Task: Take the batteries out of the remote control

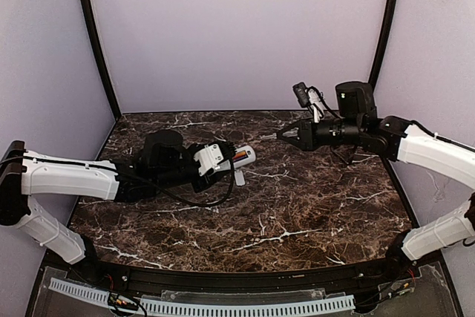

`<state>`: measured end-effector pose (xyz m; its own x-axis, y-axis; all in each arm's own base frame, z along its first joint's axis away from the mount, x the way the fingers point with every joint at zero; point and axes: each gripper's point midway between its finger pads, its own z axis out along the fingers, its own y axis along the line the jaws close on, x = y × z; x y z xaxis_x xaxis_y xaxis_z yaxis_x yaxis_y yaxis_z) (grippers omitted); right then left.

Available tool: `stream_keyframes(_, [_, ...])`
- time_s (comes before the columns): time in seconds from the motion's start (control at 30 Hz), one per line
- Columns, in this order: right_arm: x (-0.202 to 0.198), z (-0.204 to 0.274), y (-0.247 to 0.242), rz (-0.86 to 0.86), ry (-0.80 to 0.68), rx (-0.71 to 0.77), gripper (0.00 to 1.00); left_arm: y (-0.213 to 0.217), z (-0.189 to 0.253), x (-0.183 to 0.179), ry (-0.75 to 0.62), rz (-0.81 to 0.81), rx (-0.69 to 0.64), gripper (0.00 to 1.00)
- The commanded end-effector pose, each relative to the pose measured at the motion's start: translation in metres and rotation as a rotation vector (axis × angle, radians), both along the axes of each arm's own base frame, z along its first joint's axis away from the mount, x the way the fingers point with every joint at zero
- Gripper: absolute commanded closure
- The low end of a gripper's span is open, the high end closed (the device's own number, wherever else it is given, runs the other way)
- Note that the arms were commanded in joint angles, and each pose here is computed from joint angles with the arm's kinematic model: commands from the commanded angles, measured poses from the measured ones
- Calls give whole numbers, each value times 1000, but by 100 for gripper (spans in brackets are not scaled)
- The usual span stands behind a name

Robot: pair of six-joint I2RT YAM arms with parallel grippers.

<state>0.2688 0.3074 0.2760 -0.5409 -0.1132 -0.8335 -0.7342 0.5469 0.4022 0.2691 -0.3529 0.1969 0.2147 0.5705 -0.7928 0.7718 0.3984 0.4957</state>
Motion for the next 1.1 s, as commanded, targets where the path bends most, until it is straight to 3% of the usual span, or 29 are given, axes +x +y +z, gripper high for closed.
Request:
stream_keyframes(0.0, [-10,6,4,-14,10,21,100,5,12,-1,-22,8,-31,100])
stream_keyframes(1.07, [-6,-12,30,-6,91,18,100,2,-1,4,-57,47,33,100])
